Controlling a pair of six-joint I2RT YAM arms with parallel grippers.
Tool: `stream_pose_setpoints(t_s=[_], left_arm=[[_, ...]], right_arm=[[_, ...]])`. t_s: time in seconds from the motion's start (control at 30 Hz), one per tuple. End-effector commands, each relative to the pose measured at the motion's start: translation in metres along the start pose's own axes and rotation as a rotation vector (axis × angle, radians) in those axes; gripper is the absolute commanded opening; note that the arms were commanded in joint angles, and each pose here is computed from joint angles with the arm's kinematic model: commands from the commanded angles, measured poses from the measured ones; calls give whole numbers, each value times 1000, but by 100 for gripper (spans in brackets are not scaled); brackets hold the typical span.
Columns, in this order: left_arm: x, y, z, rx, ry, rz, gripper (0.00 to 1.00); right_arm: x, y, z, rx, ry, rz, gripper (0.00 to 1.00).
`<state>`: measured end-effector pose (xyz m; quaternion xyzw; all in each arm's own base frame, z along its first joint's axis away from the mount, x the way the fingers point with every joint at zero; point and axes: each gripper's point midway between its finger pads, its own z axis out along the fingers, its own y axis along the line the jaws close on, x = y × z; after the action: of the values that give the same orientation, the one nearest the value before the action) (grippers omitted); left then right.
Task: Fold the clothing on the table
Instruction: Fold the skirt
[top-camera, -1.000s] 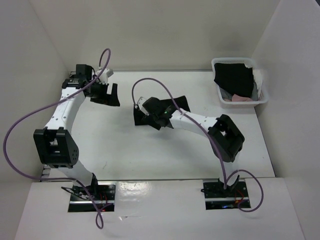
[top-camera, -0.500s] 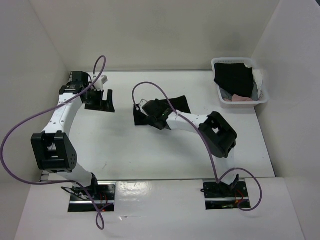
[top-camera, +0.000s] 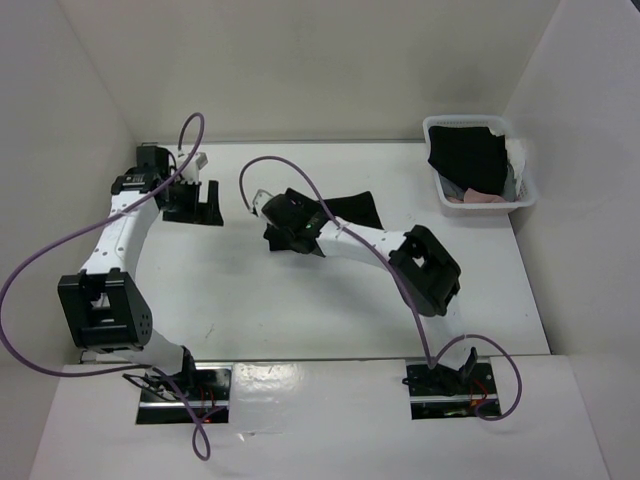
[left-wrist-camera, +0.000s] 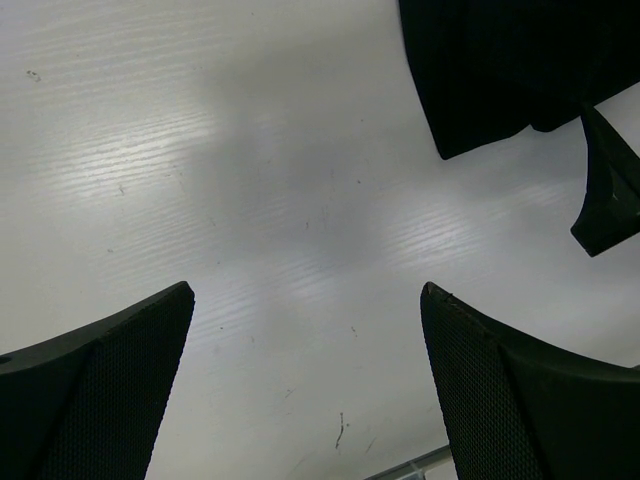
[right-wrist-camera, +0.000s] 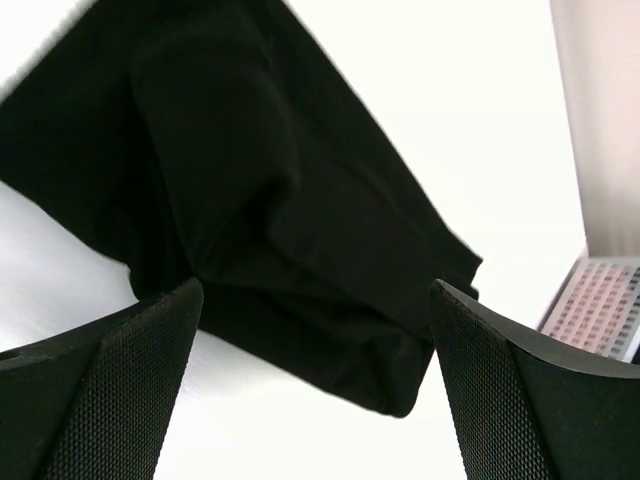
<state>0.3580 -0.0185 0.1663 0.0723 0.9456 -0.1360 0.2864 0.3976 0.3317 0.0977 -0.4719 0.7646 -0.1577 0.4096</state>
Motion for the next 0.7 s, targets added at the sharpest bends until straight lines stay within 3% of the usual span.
stream_pose_setpoints(t_s=[0.0, 0.67], left_arm=[[0, 0, -9, -8, -30, 32, 100], [6, 4, -10, -8, -27, 25, 100]], right_arm=[[-23, -11, -11, 28, -45, 28, 97], [-9, 5, -1, 3, -15, 15, 99]])
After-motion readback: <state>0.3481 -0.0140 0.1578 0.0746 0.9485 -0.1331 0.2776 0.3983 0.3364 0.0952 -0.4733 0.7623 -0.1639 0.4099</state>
